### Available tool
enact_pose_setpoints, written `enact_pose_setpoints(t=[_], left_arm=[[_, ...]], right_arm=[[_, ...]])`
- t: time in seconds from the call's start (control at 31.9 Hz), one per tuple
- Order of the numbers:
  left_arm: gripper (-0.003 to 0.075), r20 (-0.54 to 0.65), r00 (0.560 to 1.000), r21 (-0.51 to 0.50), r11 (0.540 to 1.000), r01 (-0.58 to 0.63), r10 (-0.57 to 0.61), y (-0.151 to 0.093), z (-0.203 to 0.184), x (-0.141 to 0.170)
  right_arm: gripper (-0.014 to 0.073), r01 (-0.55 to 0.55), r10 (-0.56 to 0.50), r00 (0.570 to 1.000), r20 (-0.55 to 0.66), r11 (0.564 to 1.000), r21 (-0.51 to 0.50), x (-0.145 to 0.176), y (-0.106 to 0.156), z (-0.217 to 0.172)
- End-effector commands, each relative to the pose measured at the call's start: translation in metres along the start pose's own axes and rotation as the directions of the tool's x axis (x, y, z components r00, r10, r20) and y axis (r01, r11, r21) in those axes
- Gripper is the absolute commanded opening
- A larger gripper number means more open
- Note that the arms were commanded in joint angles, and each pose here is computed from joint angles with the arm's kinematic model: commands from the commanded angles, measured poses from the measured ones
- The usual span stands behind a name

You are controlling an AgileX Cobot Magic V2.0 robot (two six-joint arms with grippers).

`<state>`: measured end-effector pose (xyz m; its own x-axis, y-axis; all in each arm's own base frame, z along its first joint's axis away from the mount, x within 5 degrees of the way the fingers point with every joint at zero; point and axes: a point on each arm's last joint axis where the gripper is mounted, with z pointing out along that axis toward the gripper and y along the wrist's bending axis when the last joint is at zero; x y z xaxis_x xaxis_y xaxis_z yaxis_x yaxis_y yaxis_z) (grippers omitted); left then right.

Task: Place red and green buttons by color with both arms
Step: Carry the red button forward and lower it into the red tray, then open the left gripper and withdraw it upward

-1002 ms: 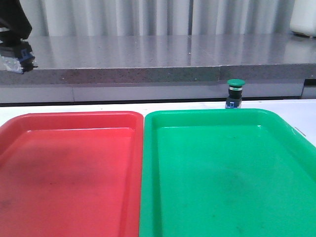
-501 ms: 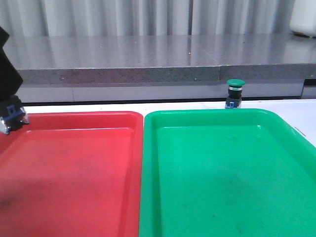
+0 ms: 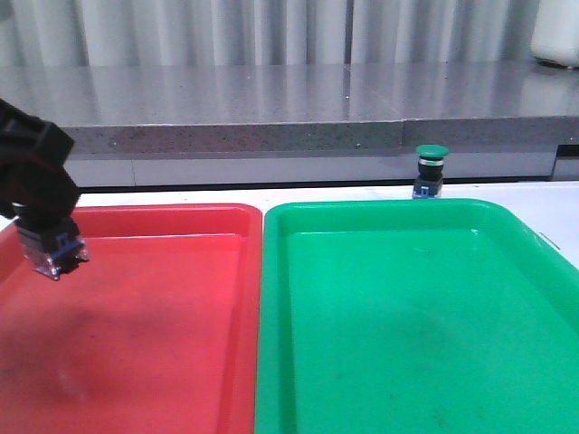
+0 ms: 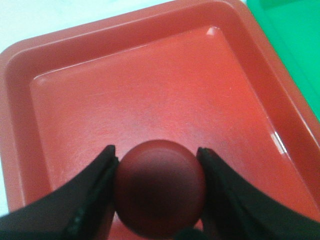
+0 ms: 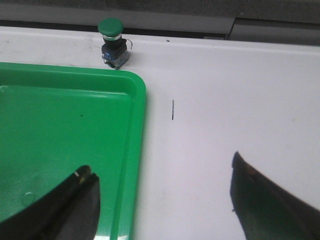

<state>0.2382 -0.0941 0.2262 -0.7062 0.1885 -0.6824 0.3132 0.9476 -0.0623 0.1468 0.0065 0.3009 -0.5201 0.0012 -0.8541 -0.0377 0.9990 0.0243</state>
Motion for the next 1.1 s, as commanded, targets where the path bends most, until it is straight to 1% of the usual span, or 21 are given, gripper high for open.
enact_pose_setpoints(t=[0.0,0.22,0.44,0.47,0.56,0.59,0.69,0.75,0.91,1.06], left_arm=[[0.0209,0.11,0.994,0.015,1.0,0.014,-0.016,-0.003,0.007,-0.015],[0.0209,0.068,0.997,0.01,0.999,0.03,-0.031,-0.002,0.031,-0.009],[0.0222,0.037,0.999,0.006,0.999,0.032,-0.032,-0.002,0.042,-0.005],[0.0232,0.035,0.999,0.006,0.999,0.032,-0.032,-0.002,0.042,-0.004],[0.0302,0.035,0.999,0.006,0.999,0.032,-0.032,-0.002,0.042,-0.004],[0.0347,0.035,0.999,0.006,0.999,0.032,-0.032,-0.002,0.042,-0.004],[0.0432,0.037,0.999,0.006,0.999,0.032,-0.032,-0.002,0.042,-0.005],[0.0469,0.041,0.999,0.007,0.999,0.032,-0.032,-0.002,0.042,-0.005],[0.0472,0.058,0.998,0.01,0.999,0.032,-0.032,-0.002,0.032,-0.008],[0.0472,0.098,0.995,0.019,0.999,0.03,-0.032,-0.003,0.006,-0.015]], right_arm=[[0.0563,0.017,-0.018,0.994,0.105,1.0,0.008,-0.016,-0.001,-0.005],[0.0563,0.017,-0.018,0.994,0.105,1.0,0.008,-0.016,-0.001,-0.005],[0.0563,0.017,-0.018,0.994,0.105,1.0,0.008,-0.016,-0.001,-0.005],[0.0563,0.017,-0.018,0.994,0.105,1.0,0.008,-0.016,-0.001,-0.005],[0.0563,0.017,-0.018,0.994,0.105,1.0,0.008,-0.016,-0.001,-0.005],[0.0563,0.017,-0.018,0.994,0.105,1.0,0.008,-0.016,-0.001,-0.005],[0.0563,0.017,-0.018,0.994,0.105,1.0,0.008,-0.016,-0.001,-0.005],[0.0563,0.017,-0.018,0.994,0.105,1.0,0.008,-0.016,-0.001,-0.005],[0.0563,0.017,-0.018,0.994,0.105,1.0,0.008,-0.016,-0.001,-0.005],[0.0563,0.017,-0.018,0.994,0.105,1.0,0.008,-0.016,-0.001,-0.005]])
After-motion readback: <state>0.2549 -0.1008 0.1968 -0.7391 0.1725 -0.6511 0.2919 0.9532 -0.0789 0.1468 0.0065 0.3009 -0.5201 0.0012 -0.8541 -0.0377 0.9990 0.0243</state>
